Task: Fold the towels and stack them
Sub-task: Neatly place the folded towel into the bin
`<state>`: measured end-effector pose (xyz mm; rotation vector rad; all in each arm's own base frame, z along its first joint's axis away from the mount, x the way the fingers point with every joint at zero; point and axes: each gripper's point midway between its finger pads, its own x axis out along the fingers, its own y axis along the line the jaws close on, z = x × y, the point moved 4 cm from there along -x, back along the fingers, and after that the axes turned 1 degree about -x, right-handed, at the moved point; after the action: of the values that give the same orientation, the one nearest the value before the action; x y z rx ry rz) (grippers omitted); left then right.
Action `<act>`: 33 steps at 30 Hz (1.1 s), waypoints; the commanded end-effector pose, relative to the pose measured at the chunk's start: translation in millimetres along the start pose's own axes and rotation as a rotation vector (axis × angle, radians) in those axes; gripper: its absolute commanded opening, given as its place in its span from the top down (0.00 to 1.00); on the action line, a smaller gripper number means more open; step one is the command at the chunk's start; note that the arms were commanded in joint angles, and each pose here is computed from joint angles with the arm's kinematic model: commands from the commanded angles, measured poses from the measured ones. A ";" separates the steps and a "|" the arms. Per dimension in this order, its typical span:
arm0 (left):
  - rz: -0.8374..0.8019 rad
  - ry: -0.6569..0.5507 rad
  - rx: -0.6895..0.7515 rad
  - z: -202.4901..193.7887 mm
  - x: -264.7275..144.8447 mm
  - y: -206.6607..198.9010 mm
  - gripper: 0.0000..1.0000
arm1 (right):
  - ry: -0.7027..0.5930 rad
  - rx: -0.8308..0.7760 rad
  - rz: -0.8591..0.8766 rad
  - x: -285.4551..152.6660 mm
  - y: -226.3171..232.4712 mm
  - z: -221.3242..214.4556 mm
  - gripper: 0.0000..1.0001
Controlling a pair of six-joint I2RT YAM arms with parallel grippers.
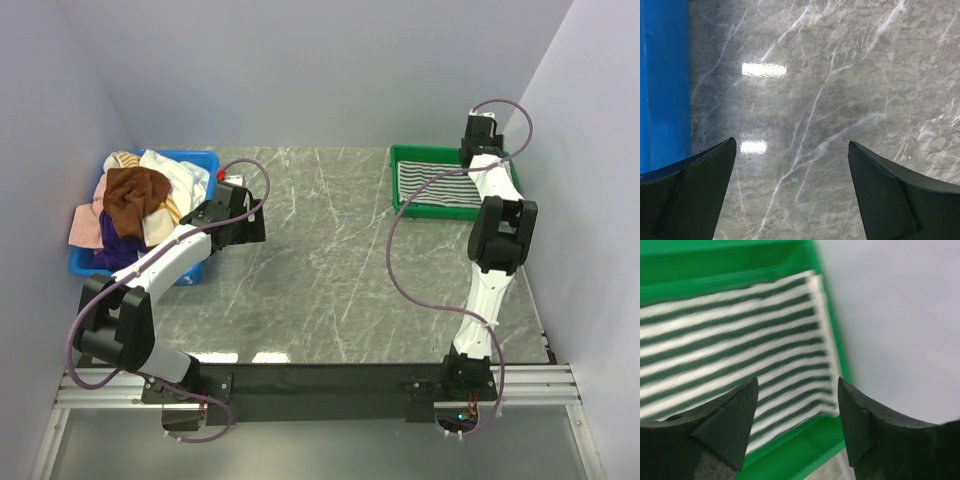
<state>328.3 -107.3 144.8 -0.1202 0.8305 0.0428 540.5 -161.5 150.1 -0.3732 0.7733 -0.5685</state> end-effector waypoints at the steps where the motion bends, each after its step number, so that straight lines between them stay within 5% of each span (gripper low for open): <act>1: -0.013 -0.034 -0.006 9.6 -7.4 -0.5 0.01 | -0.168 0.141 0.160 -61.0 15.1 51.2 0.38; 3: -0.012 -0.042 -0.007 11.1 -9.5 0.5 0.01 | -0.165 0.203 0.339 -72.2 45.3 51.6 0.51; 6: -0.014 -0.051 -0.011 12.3 -12.9 1.0 0.01 | -0.114 0.285 0.521 -82.6 85.7 44.6 0.57; 11: -0.023 -0.064 -0.013 13.9 -17.3 0.5 0.01 | 0.018 0.369 0.635 -76.6 130.9 25.5 0.69; 33: -0.039 -0.083 -0.017 17.8 -24.6 -0.4 0.01 | 0.406 0.639 0.873 -67.9 211.2 -29.1 0.74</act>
<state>326.2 -106.6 161.8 -0.1394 0.7824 0.0321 552.4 28.7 69.1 0.5844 0.9618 -0.0886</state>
